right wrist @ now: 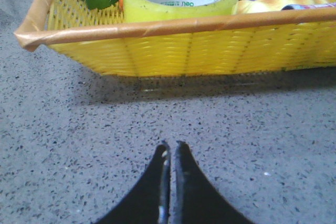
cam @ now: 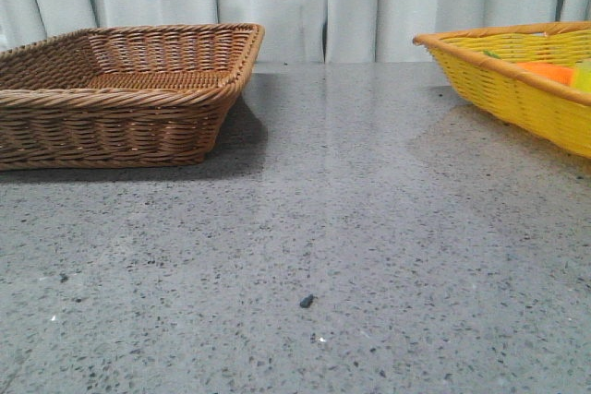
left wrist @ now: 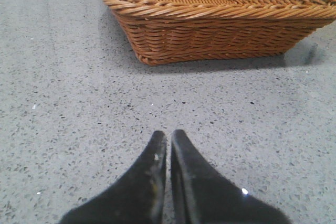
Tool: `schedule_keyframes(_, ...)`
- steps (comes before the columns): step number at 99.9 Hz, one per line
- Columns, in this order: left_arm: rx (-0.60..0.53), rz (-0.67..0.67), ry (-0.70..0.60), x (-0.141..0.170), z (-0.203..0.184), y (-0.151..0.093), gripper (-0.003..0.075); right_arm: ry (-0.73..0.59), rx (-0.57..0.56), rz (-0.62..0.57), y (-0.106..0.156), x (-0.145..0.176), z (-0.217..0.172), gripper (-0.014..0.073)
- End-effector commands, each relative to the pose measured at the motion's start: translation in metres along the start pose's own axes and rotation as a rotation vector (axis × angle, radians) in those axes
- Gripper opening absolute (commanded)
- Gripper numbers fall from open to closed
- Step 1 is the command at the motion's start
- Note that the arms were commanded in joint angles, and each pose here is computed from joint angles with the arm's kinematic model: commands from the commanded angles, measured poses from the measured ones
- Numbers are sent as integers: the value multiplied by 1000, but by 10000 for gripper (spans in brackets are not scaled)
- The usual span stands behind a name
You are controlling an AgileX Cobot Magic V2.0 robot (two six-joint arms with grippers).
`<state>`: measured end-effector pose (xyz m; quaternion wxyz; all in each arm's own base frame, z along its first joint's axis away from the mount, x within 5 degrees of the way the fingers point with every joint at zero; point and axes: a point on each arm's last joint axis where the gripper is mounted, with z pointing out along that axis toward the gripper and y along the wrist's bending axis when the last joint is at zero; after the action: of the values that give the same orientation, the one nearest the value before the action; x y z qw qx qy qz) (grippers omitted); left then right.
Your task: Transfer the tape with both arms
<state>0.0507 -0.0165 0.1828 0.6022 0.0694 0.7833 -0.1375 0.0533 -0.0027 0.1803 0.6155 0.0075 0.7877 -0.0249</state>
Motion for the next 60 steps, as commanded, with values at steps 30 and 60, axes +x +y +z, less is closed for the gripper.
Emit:
schedule_keyframes(30,0,16,-66,-2,-1,0,-21,-16,8,-10,0,4,1,-68)
schedule_keyframes(60,37,-56,-204,-15,-3,-2,-21,-304,33,-115,-1,-22,-3,-68)
